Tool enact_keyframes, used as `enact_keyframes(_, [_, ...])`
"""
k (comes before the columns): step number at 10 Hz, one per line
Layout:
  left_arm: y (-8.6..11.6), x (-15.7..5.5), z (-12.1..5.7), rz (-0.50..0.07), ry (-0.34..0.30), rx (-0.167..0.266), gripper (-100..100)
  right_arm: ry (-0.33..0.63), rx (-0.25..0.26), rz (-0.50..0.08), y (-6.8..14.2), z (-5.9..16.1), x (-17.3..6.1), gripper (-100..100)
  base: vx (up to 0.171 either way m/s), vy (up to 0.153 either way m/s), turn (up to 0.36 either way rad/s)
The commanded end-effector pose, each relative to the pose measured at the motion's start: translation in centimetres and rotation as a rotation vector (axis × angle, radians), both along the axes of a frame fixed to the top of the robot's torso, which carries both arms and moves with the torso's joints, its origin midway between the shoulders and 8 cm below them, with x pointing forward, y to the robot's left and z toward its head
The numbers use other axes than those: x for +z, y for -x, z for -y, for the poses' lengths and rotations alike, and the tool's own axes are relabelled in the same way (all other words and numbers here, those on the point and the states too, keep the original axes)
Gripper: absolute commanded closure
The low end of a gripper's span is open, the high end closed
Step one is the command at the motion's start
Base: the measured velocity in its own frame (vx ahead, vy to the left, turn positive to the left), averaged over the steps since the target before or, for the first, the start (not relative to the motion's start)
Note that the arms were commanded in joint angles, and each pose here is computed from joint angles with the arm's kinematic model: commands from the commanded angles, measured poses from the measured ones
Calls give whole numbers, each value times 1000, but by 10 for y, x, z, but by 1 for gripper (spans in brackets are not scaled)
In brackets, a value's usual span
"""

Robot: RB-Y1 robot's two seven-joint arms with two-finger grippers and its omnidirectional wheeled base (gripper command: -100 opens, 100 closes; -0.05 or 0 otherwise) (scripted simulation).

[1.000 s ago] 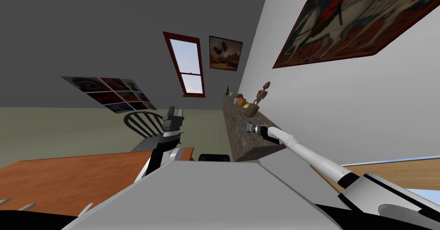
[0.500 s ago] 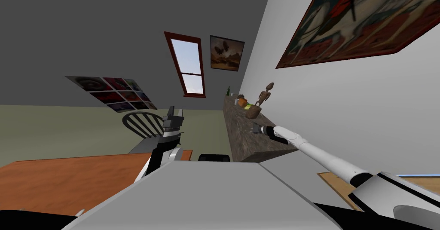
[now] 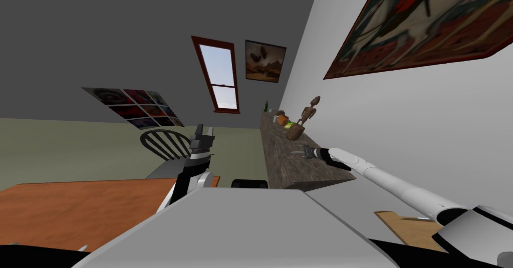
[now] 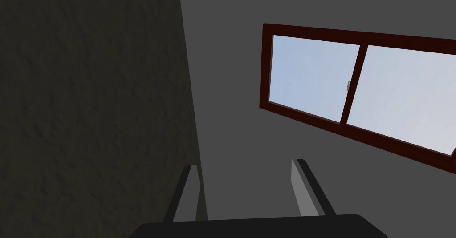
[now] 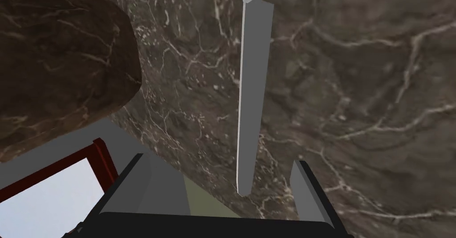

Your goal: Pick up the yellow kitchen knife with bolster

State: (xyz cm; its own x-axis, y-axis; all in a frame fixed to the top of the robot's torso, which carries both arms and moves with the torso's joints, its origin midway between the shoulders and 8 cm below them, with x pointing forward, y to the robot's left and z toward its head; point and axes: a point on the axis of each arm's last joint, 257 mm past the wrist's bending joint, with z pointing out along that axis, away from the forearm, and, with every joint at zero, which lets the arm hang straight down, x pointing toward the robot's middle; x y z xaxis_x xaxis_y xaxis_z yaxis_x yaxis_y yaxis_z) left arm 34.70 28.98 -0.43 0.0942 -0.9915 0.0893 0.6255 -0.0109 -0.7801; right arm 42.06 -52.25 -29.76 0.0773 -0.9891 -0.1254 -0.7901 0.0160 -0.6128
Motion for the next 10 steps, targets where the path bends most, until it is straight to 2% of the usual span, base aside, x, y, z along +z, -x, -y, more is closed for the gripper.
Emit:
enact_keyframes(1, [0,0,0,0,0,0,0,42,-14,-20,8,22,-1,-100,27,-89,31])
enact_keyframes(2, [0,0,0,0,0,0,0,74,-24,-40,17,38,-2,-100,27,-96,35])
enact_keyframes(3, [0,0,0,0,0,0,0,54,-21,-27,14,30,-3,-100,14,-47,9])
enact_keyframes(4, [0,0,0,0,0,0,0,58,-20,-30,15,32,-3,0,2,-9,0])
enact_keyframes(5, [0,0,0,0,0,0,0,59,-28,-30,19,32,-18,-100,50,-13,57])
enact_keyframes(6, [0,0,0,0,0,0,0,57,-24,-32,17,32,-11,-100,31,-8,17])
enact_keyframes(7, [0,0,0,0,0,0,0,58,-25,-31,17,32,-12,100,0,0,0])
enact_keyframes(10, [0,0,0,0,0,0,0,58,-25,-31,17,32,-12,100,0,0,0])
